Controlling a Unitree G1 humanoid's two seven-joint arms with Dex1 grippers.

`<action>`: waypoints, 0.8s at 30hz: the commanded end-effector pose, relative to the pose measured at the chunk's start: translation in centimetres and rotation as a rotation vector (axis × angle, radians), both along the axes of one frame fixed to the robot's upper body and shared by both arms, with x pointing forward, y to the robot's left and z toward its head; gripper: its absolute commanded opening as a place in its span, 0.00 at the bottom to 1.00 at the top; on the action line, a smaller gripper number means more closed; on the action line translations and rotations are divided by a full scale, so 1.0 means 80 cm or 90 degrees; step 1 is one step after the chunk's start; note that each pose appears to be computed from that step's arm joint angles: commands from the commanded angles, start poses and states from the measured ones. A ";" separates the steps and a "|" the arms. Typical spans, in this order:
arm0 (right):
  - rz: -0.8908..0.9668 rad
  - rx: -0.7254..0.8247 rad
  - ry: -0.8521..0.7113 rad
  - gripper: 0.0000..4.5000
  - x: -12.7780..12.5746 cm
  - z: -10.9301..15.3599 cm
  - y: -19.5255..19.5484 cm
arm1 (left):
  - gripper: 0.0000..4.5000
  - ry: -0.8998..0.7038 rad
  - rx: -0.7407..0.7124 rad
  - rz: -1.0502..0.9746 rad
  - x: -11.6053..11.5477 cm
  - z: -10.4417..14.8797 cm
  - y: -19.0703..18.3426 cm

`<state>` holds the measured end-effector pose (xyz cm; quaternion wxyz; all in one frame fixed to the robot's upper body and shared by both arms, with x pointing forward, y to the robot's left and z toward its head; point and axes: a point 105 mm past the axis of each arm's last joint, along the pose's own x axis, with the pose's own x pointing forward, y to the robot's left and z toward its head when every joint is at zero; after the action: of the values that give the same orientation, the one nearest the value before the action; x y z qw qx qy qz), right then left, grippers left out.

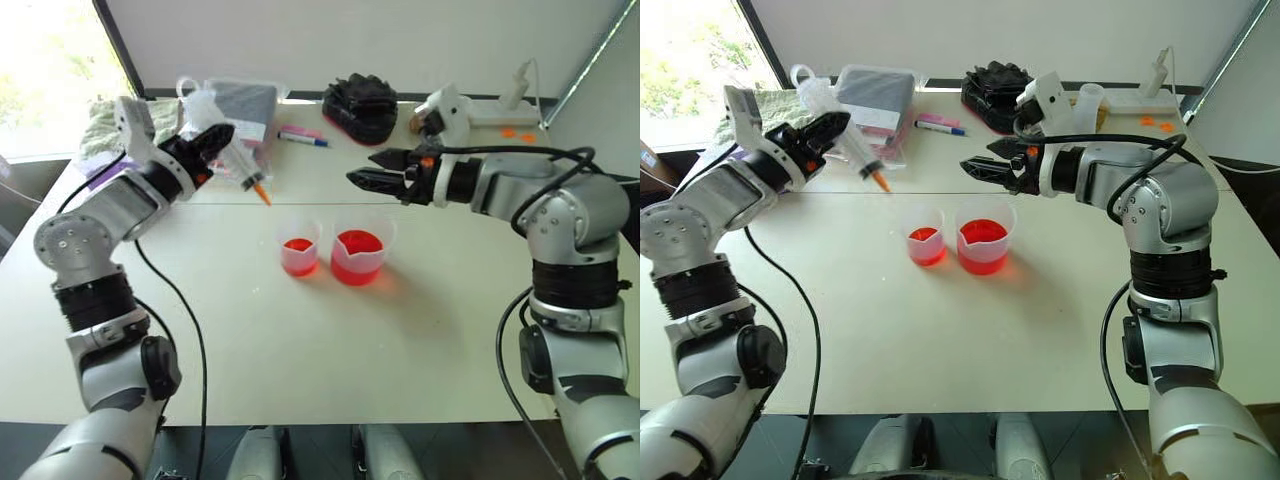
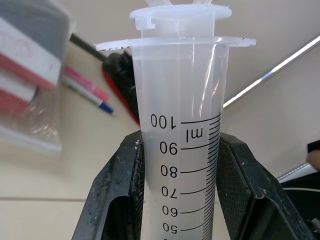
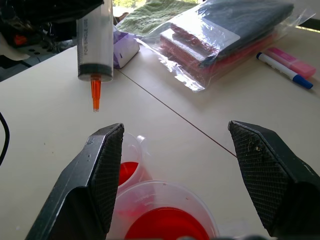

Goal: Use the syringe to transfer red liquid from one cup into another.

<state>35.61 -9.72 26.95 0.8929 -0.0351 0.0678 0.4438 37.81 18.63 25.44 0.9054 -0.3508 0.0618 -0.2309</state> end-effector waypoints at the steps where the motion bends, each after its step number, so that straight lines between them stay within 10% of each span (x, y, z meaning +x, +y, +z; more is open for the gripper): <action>1: 0.019 0.007 -0.027 0.77 -0.007 0.011 0.007 | 0.34 0.023 0.051 -0.049 -0.023 -0.013 -0.008; 24: 0.006 -0.023 0.008 0.77 -0.011 -0.006 0.002 | 0.34 0.284 0.138 -0.096 -0.060 -0.144 -0.021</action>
<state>35.23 -9.50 25.28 0.8887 -0.0382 0.1040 0.4450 33.23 17.02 13.77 0.8812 -0.2968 0.3083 -0.2011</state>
